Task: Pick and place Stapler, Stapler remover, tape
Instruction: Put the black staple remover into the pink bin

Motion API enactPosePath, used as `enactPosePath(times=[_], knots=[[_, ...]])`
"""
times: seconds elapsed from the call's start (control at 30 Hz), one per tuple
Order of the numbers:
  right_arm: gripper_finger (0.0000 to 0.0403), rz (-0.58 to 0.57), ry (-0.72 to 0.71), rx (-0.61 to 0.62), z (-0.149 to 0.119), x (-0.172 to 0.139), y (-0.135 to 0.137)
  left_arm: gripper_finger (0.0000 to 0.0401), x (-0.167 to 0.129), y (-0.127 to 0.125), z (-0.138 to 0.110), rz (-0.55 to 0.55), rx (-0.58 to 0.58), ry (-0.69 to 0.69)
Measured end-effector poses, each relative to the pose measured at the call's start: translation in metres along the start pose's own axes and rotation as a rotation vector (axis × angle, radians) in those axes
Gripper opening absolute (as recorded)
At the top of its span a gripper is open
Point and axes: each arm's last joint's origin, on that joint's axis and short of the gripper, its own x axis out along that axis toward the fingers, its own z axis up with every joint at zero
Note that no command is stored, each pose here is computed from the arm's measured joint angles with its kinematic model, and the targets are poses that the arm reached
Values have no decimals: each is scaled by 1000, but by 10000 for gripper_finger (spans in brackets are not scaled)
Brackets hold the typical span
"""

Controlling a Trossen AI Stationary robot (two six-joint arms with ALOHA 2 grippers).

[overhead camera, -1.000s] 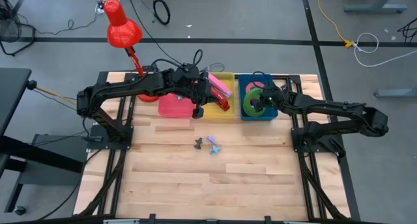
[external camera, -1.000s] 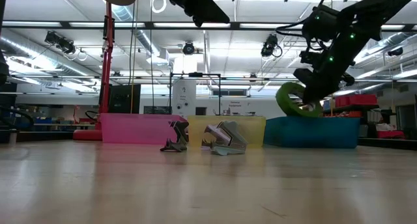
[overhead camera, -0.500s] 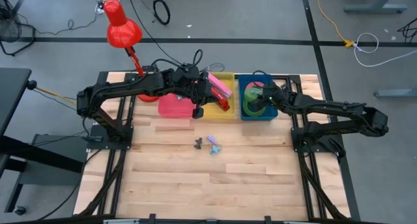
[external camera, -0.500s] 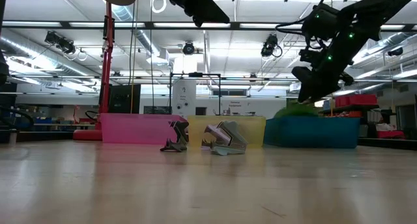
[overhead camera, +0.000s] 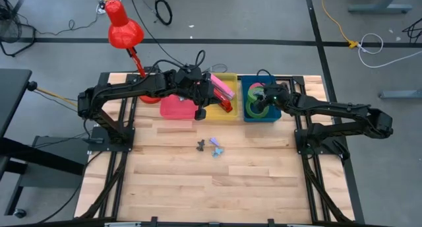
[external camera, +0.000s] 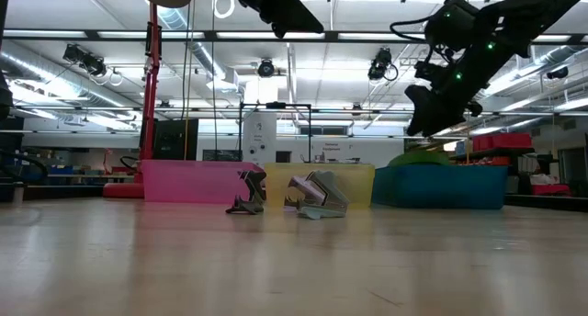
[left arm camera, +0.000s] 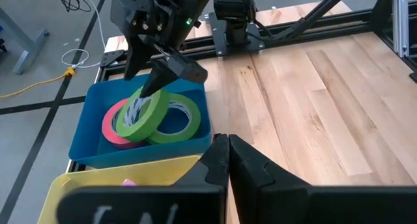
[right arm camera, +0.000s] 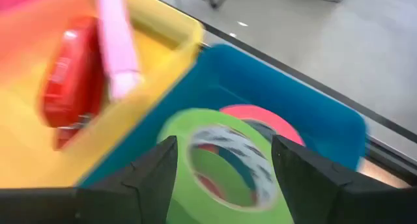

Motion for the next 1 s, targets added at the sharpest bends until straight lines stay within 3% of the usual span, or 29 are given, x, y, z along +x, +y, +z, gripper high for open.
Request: enactPosePath(times=[0.27, 0.57, 1.0], knots=[[240, 206, -56, -54, 8, -1, 8, 14, 0, -5, -7, -32, 45, 76], [240, 280, -83, -79, 11, -3, 12, 21, 4, -30, -5, -106, 95, 113], [240, 334, -90, -144, 8, -9, 24, 141, 20, -67, -35, -146, 114, 273]])
